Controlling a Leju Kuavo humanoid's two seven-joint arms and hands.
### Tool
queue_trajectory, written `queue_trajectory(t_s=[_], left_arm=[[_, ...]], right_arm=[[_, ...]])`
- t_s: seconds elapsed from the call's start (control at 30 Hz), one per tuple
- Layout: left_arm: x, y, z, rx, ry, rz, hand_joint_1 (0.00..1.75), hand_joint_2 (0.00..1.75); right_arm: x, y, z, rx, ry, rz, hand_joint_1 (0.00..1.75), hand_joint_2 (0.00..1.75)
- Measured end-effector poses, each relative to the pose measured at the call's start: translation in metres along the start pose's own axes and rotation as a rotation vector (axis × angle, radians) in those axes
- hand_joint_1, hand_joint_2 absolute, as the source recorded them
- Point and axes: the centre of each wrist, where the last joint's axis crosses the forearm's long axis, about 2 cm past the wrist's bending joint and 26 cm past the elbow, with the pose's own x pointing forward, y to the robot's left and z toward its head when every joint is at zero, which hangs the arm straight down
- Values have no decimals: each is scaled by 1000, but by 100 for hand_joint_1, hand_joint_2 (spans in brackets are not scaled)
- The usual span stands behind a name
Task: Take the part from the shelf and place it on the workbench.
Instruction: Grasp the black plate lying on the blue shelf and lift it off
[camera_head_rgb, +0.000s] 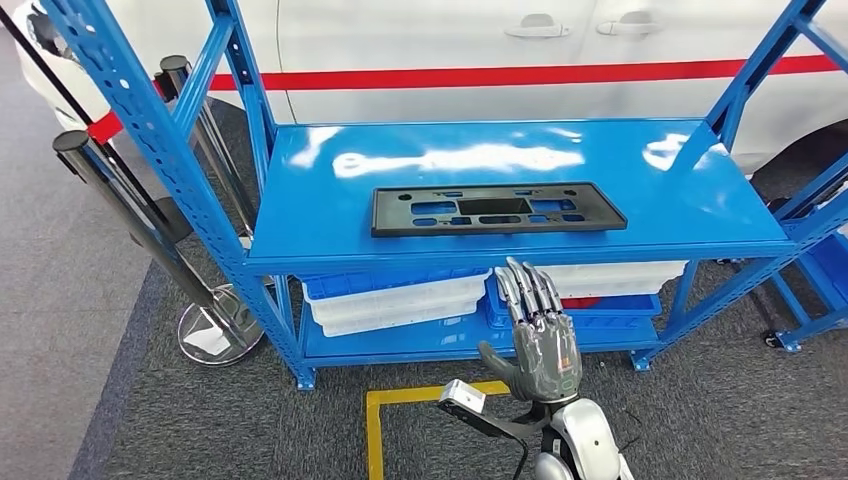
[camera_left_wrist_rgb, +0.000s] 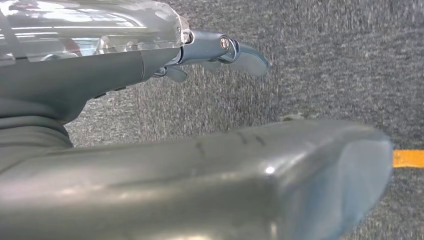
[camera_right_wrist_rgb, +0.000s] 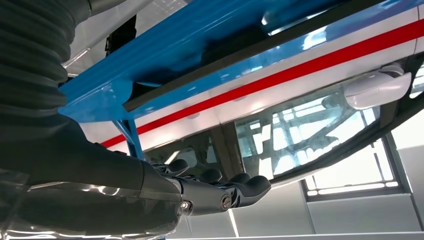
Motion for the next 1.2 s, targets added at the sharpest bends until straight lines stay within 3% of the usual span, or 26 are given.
queue_trajectory(t_s=[0.7,1.2], left_arm=[[-2,2,0,-22,2,-2,0,0],[-2,4,0,-37,18,-37,0,0]], right_arm=[[-1,9,-13,36,25,7,0,175],[-25,13,-10,62,118,49,0,175]])
